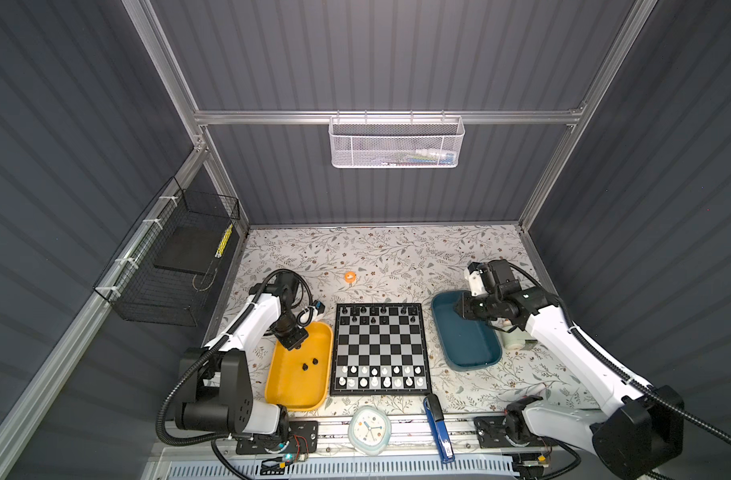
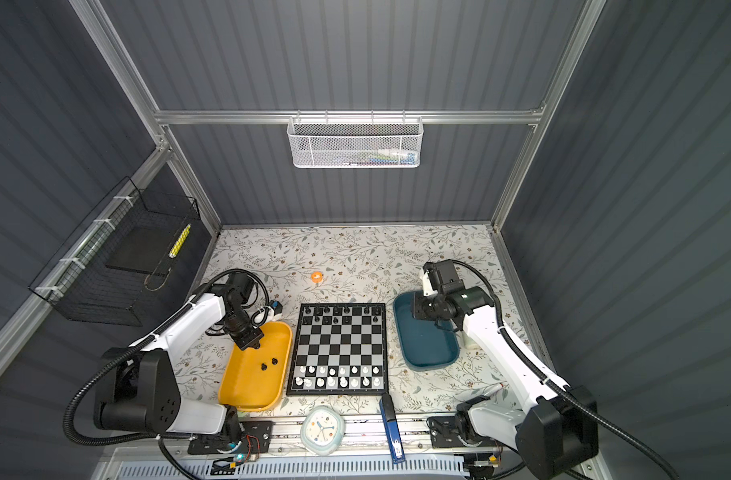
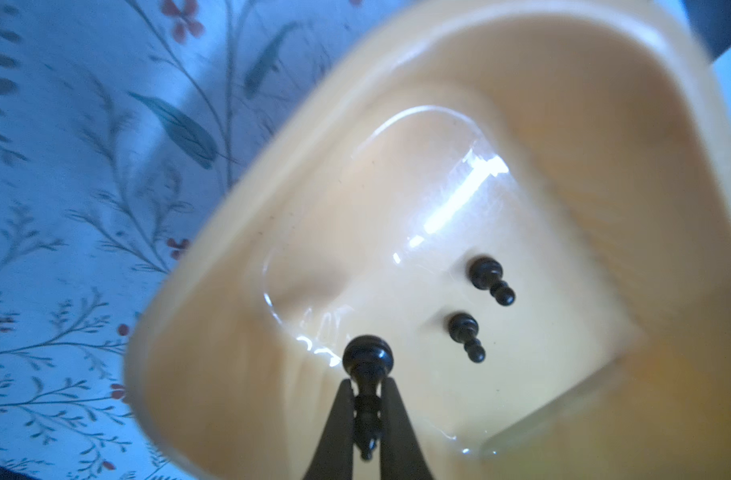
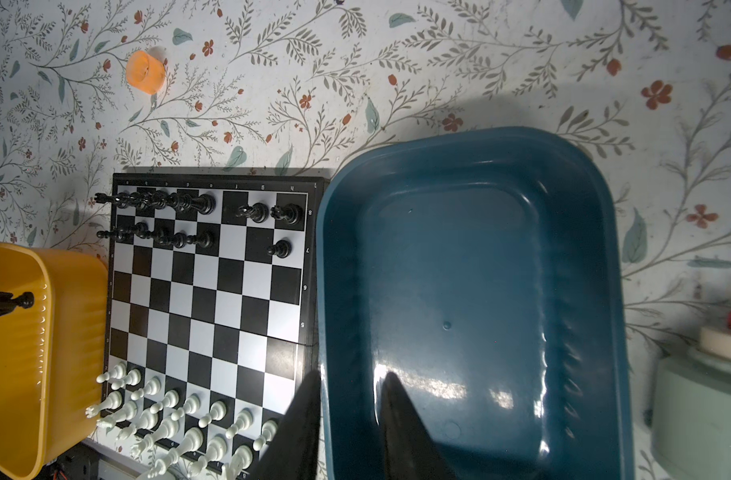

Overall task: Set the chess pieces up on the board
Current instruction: 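Lift the black pawn and carry it with the left gripper over the board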

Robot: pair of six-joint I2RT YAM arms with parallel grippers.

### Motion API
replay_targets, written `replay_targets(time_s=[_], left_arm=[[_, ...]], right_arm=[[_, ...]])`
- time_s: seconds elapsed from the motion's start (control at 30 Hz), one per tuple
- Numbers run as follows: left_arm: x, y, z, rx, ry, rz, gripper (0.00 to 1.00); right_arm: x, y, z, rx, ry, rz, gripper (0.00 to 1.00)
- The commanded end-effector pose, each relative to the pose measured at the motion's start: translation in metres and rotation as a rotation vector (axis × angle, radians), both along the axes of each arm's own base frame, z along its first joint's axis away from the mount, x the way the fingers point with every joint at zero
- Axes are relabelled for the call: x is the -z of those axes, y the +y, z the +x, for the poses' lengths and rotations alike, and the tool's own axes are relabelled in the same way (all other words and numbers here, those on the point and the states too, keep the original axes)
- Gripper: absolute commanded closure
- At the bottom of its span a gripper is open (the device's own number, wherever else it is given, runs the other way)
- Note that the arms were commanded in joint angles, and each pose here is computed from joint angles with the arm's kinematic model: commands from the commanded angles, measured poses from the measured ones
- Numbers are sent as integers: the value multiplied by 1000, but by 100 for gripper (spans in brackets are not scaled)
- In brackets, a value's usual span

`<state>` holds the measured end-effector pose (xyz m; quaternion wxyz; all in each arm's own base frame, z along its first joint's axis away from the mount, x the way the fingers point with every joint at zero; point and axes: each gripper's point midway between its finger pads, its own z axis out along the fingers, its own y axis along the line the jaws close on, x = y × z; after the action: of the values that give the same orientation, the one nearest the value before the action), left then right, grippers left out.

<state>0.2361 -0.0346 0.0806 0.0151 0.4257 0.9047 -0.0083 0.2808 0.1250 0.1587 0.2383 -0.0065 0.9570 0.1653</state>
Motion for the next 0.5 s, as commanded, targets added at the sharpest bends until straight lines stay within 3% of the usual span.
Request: replay_targets(time_s=[0.0,0.47], left_arm=[[-16,-4,6,32,10,5,89],[-82,-69,77,136,-121,-30,89]], right_arm=[[-2,2,2,-11,-14,7,71],[4,-1,-2,-8,-14,-1,71]])
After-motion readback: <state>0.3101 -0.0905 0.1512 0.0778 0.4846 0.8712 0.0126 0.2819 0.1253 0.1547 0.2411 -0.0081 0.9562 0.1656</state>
